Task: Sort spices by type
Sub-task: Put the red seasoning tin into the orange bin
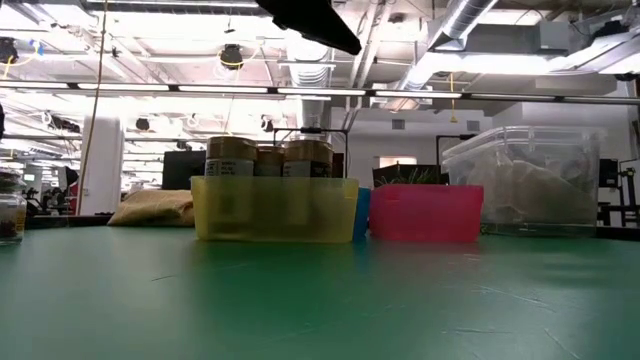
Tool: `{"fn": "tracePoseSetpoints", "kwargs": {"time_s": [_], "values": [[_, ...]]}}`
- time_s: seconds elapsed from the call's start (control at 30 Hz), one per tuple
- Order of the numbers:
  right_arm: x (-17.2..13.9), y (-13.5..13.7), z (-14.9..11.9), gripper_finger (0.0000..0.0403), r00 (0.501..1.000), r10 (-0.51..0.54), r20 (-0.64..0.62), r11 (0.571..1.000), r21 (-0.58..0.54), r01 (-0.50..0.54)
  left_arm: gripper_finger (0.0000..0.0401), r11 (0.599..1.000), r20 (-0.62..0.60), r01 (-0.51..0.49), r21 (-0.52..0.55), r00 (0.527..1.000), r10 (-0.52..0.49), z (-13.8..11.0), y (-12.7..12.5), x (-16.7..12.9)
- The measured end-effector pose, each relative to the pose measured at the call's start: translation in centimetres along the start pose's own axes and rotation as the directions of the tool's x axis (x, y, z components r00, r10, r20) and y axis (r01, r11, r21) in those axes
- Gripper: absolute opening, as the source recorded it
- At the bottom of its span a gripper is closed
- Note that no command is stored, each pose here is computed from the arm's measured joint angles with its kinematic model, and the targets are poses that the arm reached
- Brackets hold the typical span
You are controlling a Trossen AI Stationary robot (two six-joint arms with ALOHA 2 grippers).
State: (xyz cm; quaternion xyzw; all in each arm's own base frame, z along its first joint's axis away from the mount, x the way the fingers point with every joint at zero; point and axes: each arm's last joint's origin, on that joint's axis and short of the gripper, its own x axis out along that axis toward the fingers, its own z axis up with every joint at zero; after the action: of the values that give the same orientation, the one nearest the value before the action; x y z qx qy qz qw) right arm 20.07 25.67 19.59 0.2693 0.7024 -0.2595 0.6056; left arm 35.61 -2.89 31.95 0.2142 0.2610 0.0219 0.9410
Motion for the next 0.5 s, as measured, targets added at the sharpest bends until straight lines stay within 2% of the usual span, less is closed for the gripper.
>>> {"fn": "tracePoseSetpoints", "kwargs": {"time_s": [0.1,0.23,0.5], "values": [[0.0,-0.2,-0.3,0.0356,1.000,-0.018,0.004,1.000,0.004,0.018,0.0267,1.000,0.015,-0.006,-0.010,1.000,0.006,0.2,0.3,-0.7],[0.9,-0.2,-0.9,0.0308,0.999,-0.044,0.008,0.999,-0.010,0.044,0.0267,1.000,-0.001,0.010,-0.029,1.000,-0.010,0.1,0.2,-0.8],[1.5,-0.6,-1.4,0.0214,0.994,-0.095,0.051,0.995,-0.028,0.097,0.0267,0.986,0.058,0.156,-0.055,0.987,-0.153,0.3,-0.2,-0.8]]}}
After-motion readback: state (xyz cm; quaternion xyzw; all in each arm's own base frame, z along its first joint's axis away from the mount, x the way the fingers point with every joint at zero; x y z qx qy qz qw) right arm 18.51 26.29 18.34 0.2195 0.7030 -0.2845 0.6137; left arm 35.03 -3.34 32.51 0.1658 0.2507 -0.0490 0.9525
